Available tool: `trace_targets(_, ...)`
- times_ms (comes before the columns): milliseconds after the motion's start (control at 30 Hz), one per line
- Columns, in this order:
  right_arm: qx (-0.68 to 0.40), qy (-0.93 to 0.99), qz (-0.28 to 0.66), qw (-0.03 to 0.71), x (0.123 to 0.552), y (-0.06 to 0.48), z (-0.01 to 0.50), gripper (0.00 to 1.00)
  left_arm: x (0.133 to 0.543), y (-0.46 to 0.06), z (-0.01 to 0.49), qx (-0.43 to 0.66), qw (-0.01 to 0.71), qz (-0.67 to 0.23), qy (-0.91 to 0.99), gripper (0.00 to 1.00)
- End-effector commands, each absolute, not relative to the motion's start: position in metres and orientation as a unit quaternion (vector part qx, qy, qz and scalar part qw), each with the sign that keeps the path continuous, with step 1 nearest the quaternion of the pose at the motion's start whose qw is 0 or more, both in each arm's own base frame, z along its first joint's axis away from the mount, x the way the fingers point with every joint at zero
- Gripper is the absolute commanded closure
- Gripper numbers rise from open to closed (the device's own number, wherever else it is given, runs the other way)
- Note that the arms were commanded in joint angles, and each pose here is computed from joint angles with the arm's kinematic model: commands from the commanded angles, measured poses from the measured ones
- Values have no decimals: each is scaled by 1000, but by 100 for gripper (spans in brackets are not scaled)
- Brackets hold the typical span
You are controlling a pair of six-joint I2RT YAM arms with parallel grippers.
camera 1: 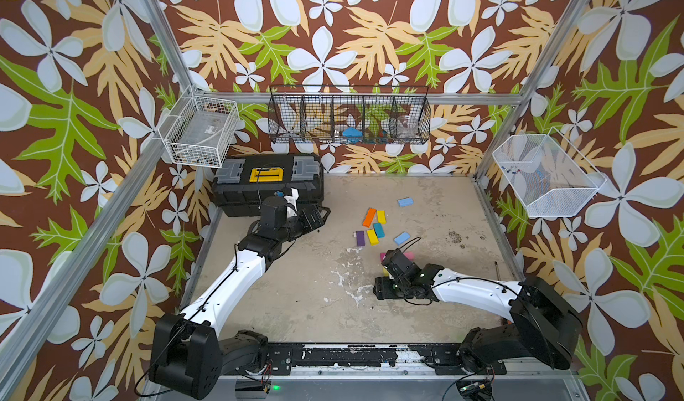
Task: Assemble the letter c with building blocks
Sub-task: Assemble the building block at the center of the board.
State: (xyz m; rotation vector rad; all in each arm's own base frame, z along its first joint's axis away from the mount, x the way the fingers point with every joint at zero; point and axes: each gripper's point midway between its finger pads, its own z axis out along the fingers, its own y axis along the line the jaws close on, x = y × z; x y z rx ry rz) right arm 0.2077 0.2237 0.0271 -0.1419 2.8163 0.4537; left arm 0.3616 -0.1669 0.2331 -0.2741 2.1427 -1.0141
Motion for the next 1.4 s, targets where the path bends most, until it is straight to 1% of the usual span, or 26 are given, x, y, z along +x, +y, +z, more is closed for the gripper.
trace_targets(0, -52, 975, 153, 151, 212, 224, 30, 25, 361, -166, 234, -100, 374, -391, 835, 0)
trace_targets(1367, -62, 970, 183, 149, 211, 241, 38, 26, 360, -166, 234, -99, 374, -392, 835, 0)
